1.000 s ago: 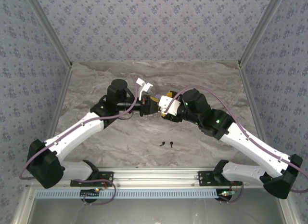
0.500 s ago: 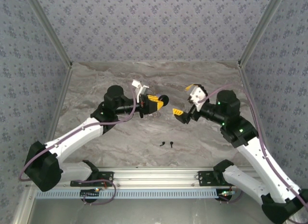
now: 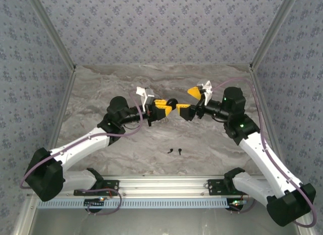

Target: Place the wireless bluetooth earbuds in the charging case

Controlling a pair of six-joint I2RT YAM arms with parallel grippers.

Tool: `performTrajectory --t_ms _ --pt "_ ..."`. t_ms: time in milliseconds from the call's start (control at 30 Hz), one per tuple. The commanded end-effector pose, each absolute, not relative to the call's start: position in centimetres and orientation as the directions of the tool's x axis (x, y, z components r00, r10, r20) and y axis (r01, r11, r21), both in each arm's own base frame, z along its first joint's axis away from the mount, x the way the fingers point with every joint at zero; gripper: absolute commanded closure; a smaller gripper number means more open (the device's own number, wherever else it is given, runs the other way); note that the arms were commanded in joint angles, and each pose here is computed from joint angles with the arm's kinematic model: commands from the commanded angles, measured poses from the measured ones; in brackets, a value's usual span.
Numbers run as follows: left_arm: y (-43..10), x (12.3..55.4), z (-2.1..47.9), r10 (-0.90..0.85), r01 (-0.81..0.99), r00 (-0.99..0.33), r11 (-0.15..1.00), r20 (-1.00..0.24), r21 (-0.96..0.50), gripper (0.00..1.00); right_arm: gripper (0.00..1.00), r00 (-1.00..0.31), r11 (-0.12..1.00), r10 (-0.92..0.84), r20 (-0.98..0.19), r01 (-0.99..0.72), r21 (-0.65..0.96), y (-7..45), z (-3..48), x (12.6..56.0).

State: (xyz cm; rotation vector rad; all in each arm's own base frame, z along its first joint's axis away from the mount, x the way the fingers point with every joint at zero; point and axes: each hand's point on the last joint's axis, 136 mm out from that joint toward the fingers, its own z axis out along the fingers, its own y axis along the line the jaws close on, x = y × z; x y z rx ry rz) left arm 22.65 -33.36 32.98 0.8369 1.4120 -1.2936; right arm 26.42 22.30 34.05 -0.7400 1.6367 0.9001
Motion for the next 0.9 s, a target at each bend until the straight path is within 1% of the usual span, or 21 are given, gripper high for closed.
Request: performTrajectory --t_ms 0,400,867 --pt "-33.0 21.8 35.7 -0.184 0.966 -0.161 0.173 -0.970 -0.193 1.00 0.00 -0.223 0.508 0.009 -0.975 -0.839 0.197 22.6 35.4 26.7" --pt "-33.6 21.2 35.6 -0.157 0.973 -0.145 0.155 -0.977 -0.169 1.00 0.00 -0.273 0.574 0.000 -0.962 -0.788 0.223 21.8 34.7 28.5" --pt "-33.8 21.0 35.5 -0.134 0.976 -0.133 0.156 -0.982 -0.153 1.00 0.00 -0.322 0.579 -0.011 -0.947 -0.774 0.256 21.8 34.4 29.2"
